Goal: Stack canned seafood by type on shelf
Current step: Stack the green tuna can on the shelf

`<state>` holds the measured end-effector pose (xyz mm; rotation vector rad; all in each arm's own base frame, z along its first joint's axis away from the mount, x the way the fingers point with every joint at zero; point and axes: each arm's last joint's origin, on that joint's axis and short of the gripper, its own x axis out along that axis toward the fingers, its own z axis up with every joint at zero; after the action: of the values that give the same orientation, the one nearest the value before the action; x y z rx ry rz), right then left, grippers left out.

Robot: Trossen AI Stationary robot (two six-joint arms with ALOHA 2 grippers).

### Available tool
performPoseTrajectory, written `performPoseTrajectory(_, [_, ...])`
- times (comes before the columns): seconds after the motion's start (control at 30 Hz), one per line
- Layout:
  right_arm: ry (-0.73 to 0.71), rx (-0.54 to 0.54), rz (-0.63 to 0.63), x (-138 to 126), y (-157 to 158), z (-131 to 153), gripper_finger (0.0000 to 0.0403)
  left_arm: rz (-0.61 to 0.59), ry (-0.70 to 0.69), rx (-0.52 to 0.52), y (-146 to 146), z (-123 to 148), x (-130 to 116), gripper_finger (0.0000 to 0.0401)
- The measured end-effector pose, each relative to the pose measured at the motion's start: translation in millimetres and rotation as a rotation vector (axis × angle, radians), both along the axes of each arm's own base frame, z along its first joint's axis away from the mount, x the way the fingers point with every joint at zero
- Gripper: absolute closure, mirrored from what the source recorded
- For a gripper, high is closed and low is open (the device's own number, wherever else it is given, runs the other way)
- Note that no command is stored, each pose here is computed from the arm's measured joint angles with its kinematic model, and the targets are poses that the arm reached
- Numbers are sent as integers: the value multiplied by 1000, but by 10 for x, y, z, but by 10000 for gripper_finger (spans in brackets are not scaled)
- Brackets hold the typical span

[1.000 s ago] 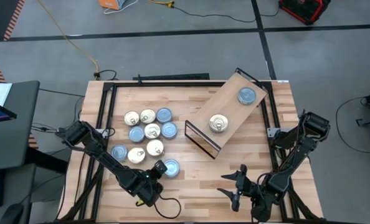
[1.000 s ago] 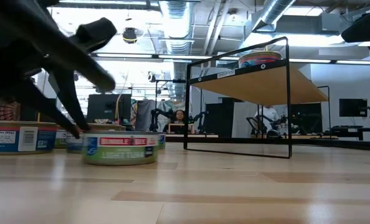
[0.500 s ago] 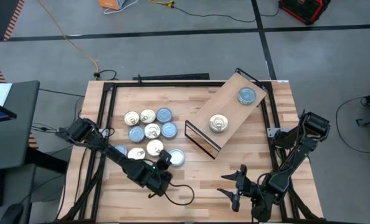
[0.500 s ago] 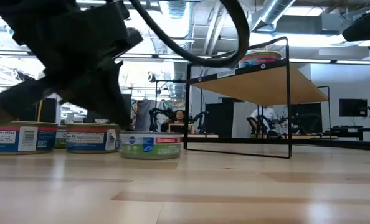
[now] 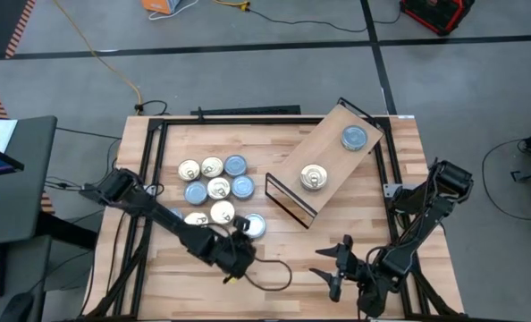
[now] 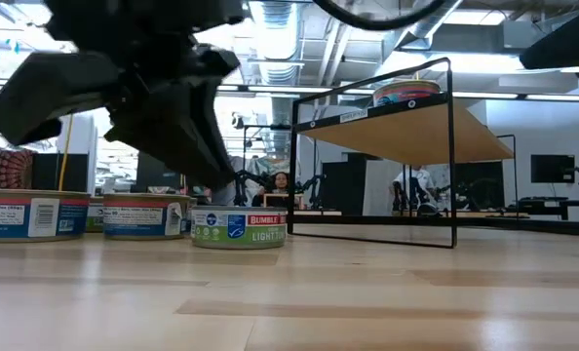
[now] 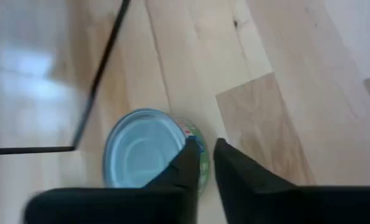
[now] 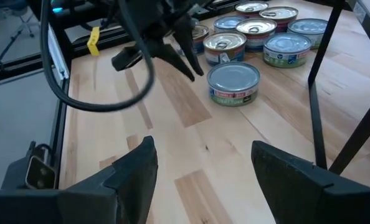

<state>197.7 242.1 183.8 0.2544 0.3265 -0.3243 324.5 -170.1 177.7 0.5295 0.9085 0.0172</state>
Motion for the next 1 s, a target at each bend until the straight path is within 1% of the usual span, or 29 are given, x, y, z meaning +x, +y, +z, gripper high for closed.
performPoseTrajectory(0.07, [-3, 3, -1, 9, -2, 4, 117, 2, 34, -29, 71, -8, 27, 313])
performPoseTrajectory(0.17, [0, 2, 0, 6, -1, 2, 117, 14, 69, -23, 167, -22, 48, 262])
performPoseTrajectory(0.27, [2, -9, 6, 7, 1, 4, 117, -33, 95, 28, 205, -27, 55, 223])
performPoseTrajectory(0.37, [3, -9, 6, 7, 1, 4, 117, -71, 104, 122, 215, -24, 49, 208])
performPoseTrajectory(0.43, [3, -9, 8, 3, 3, 3, 117, -95, 133, 189, 235, -31, 29, 211])
performPoseTrajectory(0.5, [3, -9, 8, 3, 4, 4, 117, -115, 157, 225, 249, -37, 17, 221])
performPoseTrajectory(0.7, [1, -7, 8, 4, 5, 5, 117, -189, 208, 248, 255, -97, -24, 259])
performPoseTrajectory(0.8, [-1, -4, 8, 5, 7, 6, 117, -222, 238, 239, 272, -176, -66, 271])
performPoseTrajectory(1.0, [-2, -6, 10, 7, 9, 9, 117, -208, 229, 317, 302, -221, -87, 284])
